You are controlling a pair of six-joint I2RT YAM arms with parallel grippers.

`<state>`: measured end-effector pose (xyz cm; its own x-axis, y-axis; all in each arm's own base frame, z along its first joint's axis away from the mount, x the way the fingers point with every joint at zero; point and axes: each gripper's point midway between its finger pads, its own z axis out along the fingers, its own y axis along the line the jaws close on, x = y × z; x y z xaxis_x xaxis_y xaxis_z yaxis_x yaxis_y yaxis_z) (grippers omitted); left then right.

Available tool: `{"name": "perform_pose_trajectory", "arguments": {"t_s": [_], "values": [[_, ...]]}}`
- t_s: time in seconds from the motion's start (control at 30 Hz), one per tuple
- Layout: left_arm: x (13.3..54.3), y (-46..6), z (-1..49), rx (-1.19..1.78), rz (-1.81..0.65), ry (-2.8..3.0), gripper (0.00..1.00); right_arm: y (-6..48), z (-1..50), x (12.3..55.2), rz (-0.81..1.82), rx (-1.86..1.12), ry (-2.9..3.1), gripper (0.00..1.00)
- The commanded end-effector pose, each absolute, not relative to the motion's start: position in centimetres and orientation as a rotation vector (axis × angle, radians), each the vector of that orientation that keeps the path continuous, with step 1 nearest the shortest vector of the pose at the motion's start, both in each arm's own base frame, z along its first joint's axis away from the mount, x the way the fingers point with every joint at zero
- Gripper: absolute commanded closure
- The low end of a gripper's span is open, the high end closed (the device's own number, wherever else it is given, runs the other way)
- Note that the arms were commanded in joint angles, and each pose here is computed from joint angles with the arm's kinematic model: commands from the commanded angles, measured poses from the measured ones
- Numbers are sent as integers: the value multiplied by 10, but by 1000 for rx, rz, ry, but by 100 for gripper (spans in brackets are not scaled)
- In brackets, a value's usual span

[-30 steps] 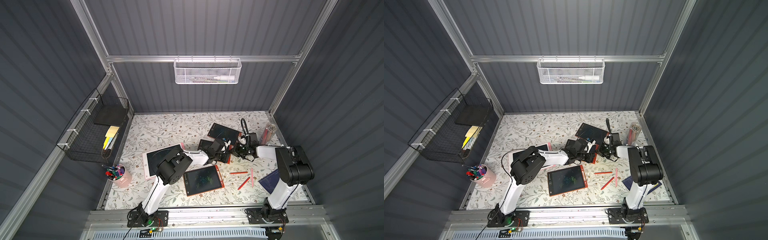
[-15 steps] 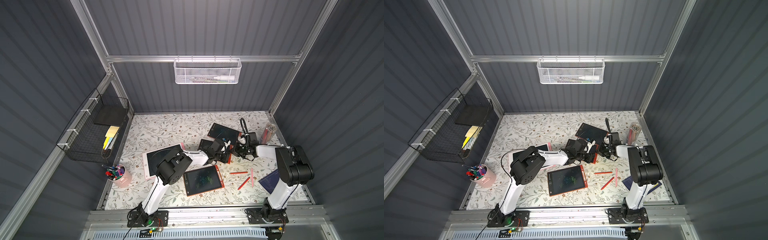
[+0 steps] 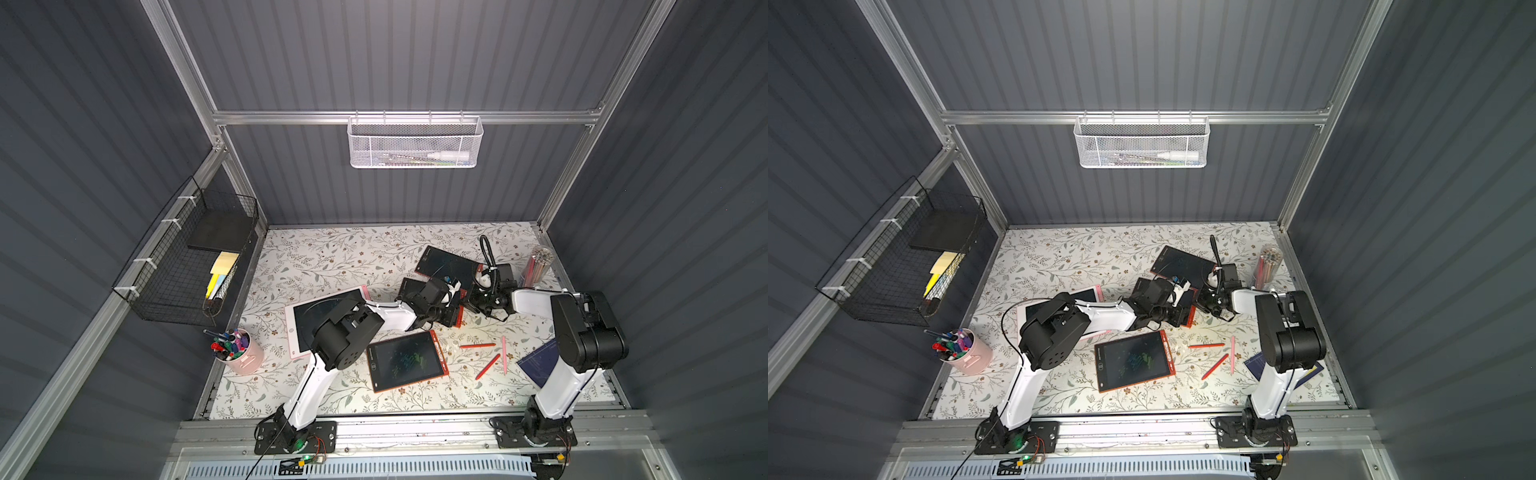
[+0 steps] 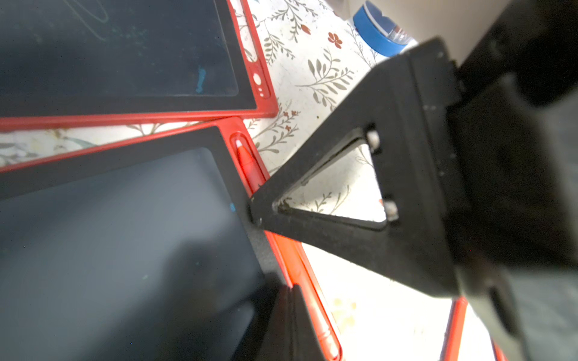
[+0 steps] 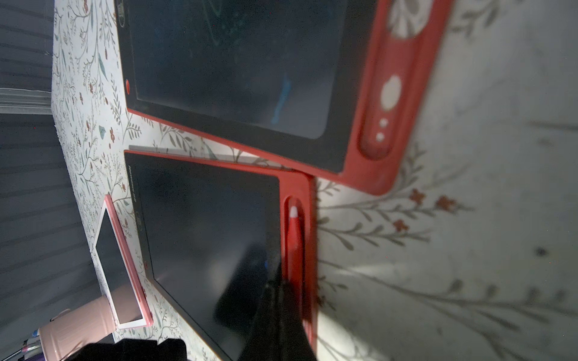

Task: Place the stylus back onto the writing tablet
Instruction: Adjust the stylus on the writing tablet.

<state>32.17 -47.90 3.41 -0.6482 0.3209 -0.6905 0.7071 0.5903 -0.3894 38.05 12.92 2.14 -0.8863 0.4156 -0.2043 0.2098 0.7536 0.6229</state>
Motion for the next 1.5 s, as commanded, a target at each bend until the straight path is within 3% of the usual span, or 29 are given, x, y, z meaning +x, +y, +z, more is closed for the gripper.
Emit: {"name": "perform_pose_trajectory", "arguments": {"t_s": [0.0, 0.2, 0.53, 1.27, 1.47], "values": [[312, -475, 39, 819, -905, 2267, 100, 132, 35, 379, 895, 465, 2615, 95], [312, -474, 38, 810, -909, 2268, 100, 139, 51, 379, 975, 428, 2564, 94], [312, -475, 42, 816, -909, 2259, 100, 120, 29, 372, 807, 490, 2641, 95], [313, -475, 44, 812, -907, 2256, 100, 122, 3, 367, 781, 500, 2708, 95], [313, -475, 45, 809, -905, 2255, 100, 126, 16, 371, 812, 491, 2663, 95]]}}
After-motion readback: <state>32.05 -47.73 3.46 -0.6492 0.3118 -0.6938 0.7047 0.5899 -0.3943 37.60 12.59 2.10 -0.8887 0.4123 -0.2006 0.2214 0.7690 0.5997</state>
